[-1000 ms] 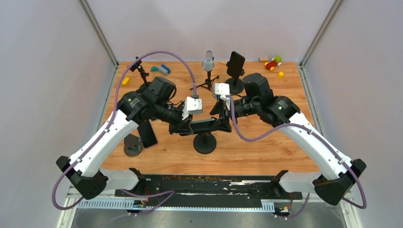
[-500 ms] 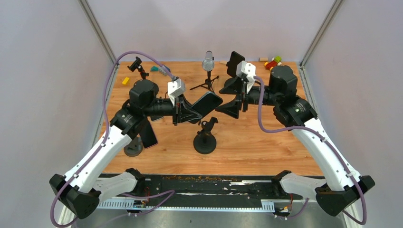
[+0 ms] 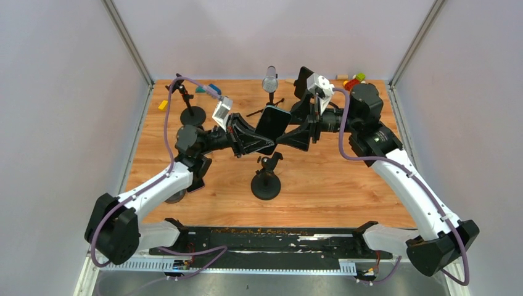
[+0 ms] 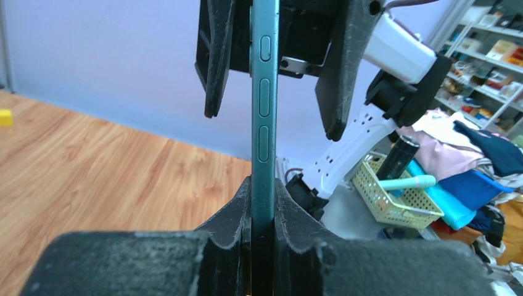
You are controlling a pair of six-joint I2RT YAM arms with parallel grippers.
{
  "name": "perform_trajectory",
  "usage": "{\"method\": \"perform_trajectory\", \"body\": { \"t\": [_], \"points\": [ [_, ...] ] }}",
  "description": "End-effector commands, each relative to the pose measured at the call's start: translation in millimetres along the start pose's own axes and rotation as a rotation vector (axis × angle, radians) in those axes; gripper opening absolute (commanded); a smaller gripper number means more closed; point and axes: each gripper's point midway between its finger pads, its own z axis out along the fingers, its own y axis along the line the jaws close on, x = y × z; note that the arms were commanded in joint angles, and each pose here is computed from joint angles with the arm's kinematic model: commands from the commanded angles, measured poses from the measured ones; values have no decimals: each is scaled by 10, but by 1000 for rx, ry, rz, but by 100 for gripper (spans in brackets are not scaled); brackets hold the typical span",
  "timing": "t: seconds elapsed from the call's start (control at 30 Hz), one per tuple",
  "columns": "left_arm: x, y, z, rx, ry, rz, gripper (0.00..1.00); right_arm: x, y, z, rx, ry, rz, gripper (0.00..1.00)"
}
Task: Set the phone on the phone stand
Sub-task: Pick up the phone at the center of the board.
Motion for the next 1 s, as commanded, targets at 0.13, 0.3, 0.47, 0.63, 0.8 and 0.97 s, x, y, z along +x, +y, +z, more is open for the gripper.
{"method": "perform_trajectory", "body": {
  "t": [0.13,0.3,0.47,0.63,0.8,0.97],
  "points": [
    [-286,-398,6,176,-186,123,0,-116,50,53,-74,-44,26,59],
    [-228,-392,23,159,-193,120,0,-91,61,85,-105,-46,70,50],
    [-158,-365,52,151,-185,116,0,-134,80,113,-136,-70,77,43],
    [-109,-342,71,143,-181,117,0,-121,119,148,-155,-73,84,36],
    [-81,-309,94,138,-177,110,0,-72,142,196,-169,-68,93,34],
    [-66,-283,99,132,-177,109,0,-37,157,228,-180,-65,99,26]
  ]
}}
